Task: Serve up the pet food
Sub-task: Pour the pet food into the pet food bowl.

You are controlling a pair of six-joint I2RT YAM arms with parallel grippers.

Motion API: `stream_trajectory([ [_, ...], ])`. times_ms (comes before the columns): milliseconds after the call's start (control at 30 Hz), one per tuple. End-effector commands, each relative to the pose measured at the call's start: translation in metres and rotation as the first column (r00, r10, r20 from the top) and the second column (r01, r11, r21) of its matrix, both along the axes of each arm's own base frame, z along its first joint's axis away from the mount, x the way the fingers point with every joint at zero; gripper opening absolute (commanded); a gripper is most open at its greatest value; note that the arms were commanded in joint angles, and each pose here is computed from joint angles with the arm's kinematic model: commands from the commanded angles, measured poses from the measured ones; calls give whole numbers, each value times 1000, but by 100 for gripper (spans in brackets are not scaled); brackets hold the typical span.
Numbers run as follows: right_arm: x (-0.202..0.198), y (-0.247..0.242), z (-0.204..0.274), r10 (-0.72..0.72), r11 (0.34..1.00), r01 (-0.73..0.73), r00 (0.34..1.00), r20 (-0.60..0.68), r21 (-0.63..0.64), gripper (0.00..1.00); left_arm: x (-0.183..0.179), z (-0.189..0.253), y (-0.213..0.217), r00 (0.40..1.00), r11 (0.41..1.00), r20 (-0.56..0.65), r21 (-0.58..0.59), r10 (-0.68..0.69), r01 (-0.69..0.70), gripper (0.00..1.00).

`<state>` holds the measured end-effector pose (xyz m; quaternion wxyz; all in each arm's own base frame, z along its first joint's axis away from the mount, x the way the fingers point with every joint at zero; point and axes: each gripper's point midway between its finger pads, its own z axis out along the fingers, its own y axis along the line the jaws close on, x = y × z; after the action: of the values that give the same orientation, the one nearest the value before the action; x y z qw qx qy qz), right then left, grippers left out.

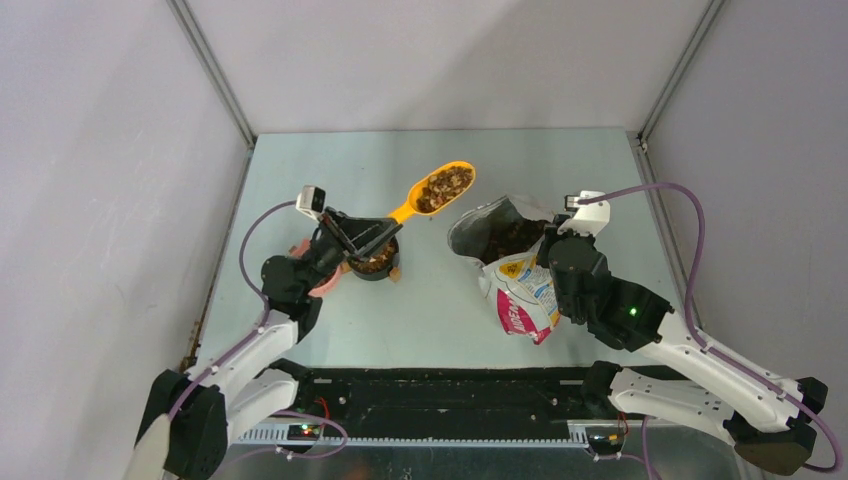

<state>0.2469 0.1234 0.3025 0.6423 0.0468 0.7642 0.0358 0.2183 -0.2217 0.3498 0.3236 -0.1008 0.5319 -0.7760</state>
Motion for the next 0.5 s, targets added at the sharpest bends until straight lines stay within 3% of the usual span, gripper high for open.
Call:
stream_trajectory([
  [0, 0, -2, 49, -40, 982, 16, 991, 126, 188, 0, -8, 22, 19, 995, 996, 76, -75, 62, -56, 0],
  [467, 0, -2, 48, -40, 983, 17, 991, 124, 182, 0, 0, -4, 52, 967, 966, -27, -29, 255, -256, 0],
])
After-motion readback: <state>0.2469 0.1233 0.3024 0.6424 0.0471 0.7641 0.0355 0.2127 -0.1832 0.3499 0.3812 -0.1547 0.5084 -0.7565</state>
